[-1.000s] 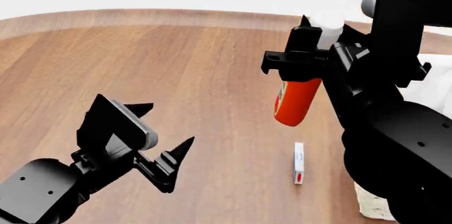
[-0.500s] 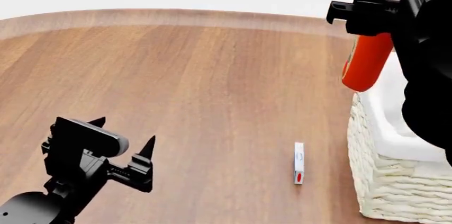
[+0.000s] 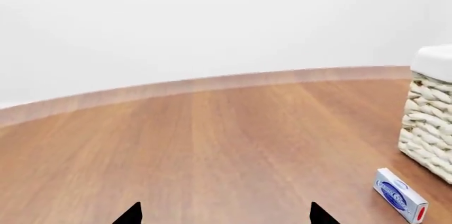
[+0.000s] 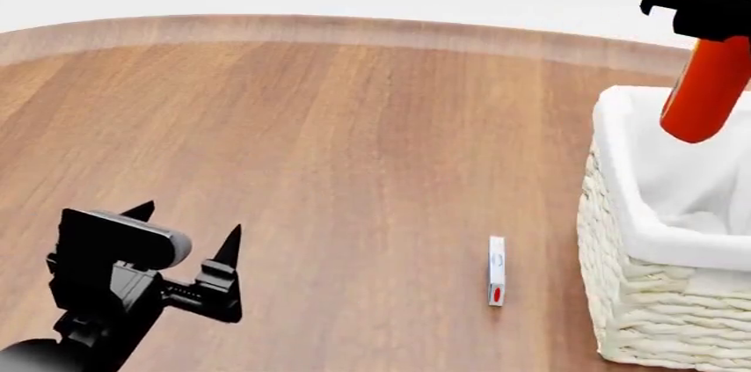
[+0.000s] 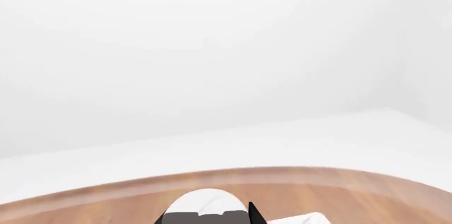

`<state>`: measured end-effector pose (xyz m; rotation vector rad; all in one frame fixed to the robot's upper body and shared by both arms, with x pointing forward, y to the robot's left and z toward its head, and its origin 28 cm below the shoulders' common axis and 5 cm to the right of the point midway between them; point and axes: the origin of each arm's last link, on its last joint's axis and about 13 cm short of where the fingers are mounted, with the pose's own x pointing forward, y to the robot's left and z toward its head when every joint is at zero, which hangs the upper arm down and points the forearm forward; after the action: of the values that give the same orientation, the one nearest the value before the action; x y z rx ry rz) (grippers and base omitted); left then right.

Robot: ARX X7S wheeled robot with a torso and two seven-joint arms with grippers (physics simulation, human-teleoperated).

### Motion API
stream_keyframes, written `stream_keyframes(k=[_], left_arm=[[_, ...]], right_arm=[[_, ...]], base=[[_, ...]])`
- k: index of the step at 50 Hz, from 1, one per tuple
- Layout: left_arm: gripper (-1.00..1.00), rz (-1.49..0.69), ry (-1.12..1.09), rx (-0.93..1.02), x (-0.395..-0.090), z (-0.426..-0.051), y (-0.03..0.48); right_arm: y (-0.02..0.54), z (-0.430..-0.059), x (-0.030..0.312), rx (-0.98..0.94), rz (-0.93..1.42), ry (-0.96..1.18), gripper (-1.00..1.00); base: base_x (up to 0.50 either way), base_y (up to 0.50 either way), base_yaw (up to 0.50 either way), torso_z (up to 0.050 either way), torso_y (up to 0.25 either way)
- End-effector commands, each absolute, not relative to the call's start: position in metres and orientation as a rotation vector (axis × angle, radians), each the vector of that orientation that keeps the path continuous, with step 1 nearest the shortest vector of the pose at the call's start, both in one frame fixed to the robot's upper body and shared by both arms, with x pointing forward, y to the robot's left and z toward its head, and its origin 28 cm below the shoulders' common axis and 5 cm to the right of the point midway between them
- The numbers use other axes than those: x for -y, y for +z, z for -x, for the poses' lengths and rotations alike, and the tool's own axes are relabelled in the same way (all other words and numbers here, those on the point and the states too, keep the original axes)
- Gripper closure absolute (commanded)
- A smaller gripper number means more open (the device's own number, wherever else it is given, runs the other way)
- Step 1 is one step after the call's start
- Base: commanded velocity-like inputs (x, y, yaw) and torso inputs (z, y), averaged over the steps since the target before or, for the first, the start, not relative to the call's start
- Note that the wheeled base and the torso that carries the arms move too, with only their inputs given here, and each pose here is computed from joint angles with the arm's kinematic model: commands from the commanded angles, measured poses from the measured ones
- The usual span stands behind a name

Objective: Pick up the ketchup, and put it in the basket.

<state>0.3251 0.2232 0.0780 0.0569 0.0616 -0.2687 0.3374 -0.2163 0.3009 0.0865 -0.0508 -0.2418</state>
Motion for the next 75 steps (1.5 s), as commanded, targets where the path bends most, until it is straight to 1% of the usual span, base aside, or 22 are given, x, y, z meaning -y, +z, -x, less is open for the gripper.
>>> stream_keyframes(k=[1, 13, 20, 39, 59, 61, 75], left_arm=[[-1.0, -0.053, -0.282, -0.034, -0.22, -0.316, 0.084], [-1.0, -0.058, -0.308, -0.022, -0.217, -0.31, 0.081], [-1.0, -0.043, -0.351, -0.022, -0.212, -0.302, 0.079], [-1.0, -0.043, -0.355, -0.017, -0.219, -0.293, 0.075], [-1.0, -0.06, -0.345, -0.014, -0.223, -0.287, 0.076], [-1.0, -0.059, -0.347, -0.01, -0.222, -0.287, 0.077], [-1.0, -0.057, -0.347, -0.009, -0.222, -0.283, 0.076]], right_arm=[[0.296, -0.35, 0.233, 0.043, -0.064, -0.305, 1.0], [0.279, -0.368, 0.243, 0.017, -0.059, -0.332, 1.0], [0.254, -0.384, 0.244, -0.032, -0.034, -0.303, 1.0], [0.224, -0.412, 0.24, -0.036, -0.06, -0.292, 1.0], [0.197, -0.408, 0.243, -0.082, -0.078, -0.325, 1.0], [0.192, -0.406, 0.243, -0.107, -0.043, -0.337, 1.0], [0.186, -0.405, 0.246, -0.118, -0.075, -0.365, 1.0]], base=[[0.0, 0.0, 0.0, 0.0, 0.0], [0.0, 0.0, 0.0, 0.0, 0.001], [0.0, 0.0, 0.0, 0.0, 0.0], [0.0, 0.0, 0.0, 0.0, 0.001], [0.0, 0.0, 0.0, 0.0, 0.0], [0.0, 0.0, 0.0, 0.005, 0.0], [0.0, 0.0, 0.0, 0.0, 0.0]])
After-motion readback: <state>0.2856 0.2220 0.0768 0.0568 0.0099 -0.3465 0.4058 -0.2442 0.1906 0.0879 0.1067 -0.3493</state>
